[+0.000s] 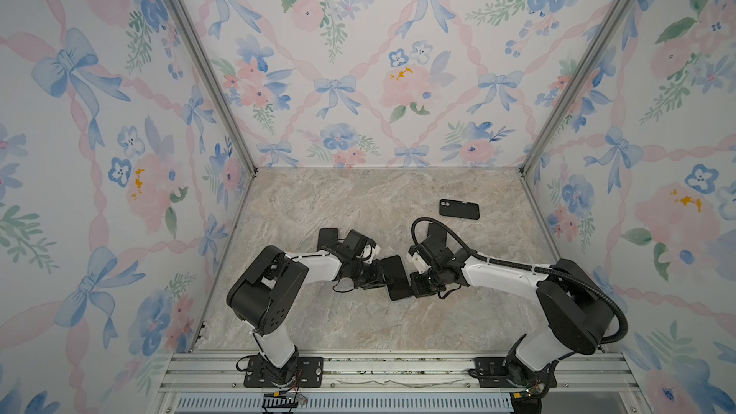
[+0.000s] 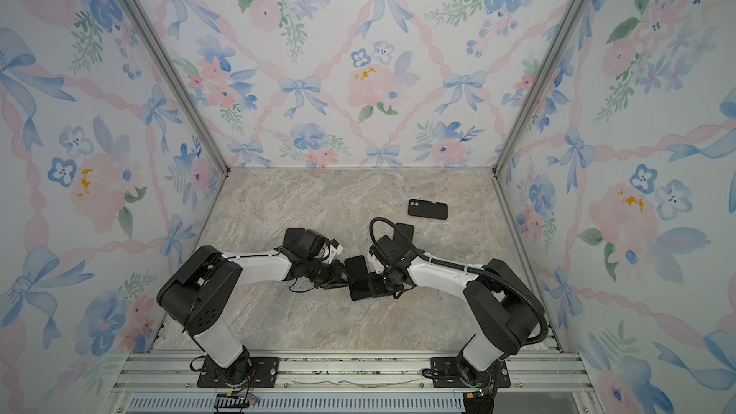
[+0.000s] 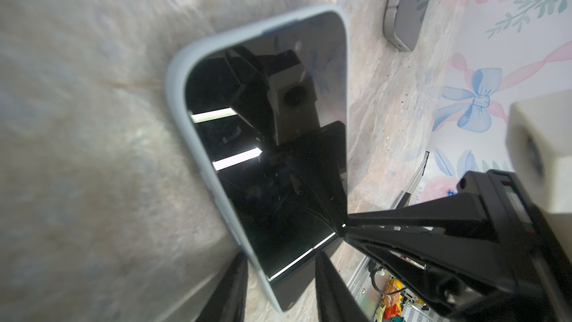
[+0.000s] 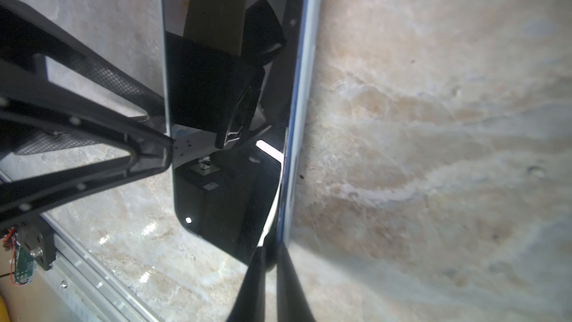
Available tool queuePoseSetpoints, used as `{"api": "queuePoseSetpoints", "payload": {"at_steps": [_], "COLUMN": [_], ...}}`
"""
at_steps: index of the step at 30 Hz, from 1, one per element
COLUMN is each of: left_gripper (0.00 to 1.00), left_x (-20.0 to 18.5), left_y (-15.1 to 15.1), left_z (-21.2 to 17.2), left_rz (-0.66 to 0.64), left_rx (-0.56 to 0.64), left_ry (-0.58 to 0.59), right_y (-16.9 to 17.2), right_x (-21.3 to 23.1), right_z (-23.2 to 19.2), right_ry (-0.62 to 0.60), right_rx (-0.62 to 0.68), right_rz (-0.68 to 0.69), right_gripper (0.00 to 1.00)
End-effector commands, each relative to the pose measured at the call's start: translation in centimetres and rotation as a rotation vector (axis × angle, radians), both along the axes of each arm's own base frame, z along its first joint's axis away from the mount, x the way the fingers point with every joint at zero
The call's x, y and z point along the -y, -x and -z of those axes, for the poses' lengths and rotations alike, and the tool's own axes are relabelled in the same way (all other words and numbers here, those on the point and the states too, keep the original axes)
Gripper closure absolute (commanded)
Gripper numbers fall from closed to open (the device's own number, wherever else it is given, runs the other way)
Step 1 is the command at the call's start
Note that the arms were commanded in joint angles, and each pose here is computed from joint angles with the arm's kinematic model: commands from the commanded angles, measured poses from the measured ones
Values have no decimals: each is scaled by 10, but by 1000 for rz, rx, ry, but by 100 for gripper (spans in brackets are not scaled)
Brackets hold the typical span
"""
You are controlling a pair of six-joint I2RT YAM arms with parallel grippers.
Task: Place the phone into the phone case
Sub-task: 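Squeeze the case rim over the phone edge with both grippers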
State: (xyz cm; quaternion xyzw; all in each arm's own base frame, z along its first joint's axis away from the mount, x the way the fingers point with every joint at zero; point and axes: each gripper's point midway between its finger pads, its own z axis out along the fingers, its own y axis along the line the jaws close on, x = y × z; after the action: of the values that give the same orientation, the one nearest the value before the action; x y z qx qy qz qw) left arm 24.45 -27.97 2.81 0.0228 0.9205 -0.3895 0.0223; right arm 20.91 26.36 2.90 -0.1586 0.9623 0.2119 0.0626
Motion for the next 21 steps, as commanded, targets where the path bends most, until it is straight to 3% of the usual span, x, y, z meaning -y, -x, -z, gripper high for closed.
{"api": "queuePoseSetpoints", "payload": {"at_steps": [1,12,21], "left_gripper": [62,62,61], "left_x": [-5,-6,-7], "left_y": [9,10,30], "left_z": [17,5,7], "left_rz": [2,-12,-24], "left_rx": [-40,-26,-60], "left_ry": [-56,-36,-4], "right_y": [14,3,-6], "right_x": [-5,2,1], "right_z": [15,-11,-6], "right_ry": [8,15,-47], "right_rx": [-39,23,13], "right_rz": [-30,11,67], "right_gripper": [89,85,68]}}
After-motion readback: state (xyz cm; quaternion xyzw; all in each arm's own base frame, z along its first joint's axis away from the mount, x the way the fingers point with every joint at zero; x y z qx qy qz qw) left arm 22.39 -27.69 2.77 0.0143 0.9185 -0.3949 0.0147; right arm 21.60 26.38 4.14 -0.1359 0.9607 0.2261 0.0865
